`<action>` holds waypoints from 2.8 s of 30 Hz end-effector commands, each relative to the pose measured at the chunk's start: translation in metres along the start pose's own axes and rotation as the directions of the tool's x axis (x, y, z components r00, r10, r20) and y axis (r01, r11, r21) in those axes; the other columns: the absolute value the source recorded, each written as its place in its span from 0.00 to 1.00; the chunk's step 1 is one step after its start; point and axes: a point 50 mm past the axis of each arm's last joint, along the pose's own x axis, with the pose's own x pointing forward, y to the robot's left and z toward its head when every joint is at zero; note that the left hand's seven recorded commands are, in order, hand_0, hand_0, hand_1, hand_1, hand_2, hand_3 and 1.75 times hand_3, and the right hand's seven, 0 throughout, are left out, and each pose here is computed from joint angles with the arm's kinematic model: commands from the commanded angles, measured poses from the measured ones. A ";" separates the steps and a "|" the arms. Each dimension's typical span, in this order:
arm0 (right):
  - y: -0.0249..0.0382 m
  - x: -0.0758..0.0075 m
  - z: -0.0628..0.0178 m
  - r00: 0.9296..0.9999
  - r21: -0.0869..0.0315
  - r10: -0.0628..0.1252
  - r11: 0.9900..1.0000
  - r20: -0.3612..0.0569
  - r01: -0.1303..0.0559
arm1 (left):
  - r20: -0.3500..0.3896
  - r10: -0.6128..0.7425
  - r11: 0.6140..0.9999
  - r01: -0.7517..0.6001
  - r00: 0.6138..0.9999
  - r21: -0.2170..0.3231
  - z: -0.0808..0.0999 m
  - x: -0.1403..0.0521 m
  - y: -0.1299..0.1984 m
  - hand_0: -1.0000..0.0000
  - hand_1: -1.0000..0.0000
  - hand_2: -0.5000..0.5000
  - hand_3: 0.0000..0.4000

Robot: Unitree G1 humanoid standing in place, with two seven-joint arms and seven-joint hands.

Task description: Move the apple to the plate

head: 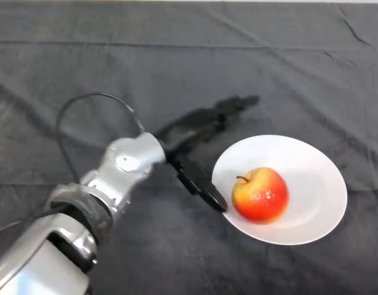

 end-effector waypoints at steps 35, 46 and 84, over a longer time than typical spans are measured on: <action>0.0391 -0.0164 -0.0284 0.988 -0.047 0.124 0.991 -0.090 -0.128 | -0.228 0.580 0.743 -0.622 0.782 -0.245 -0.084 -0.142 0.073 1.00 1.00 0.50 0.00; 0.0391 -0.0164 -0.0283 0.988 -0.046 0.124 0.991 -0.090 -0.128 | -0.333 0.697 0.537 -0.770 0.635 -0.345 -0.099 -0.181 0.088 1.00 1.00 0.50 0.00; 0.0390 -0.0163 -0.0284 0.988 -0.047 0.124 0.991 -0.090 -0.128 | -0.438 0.877 -0.061 -0.858 0.198 -0.511 -0.103 -0.284 0.126 1.00 1.00 0.50 0.00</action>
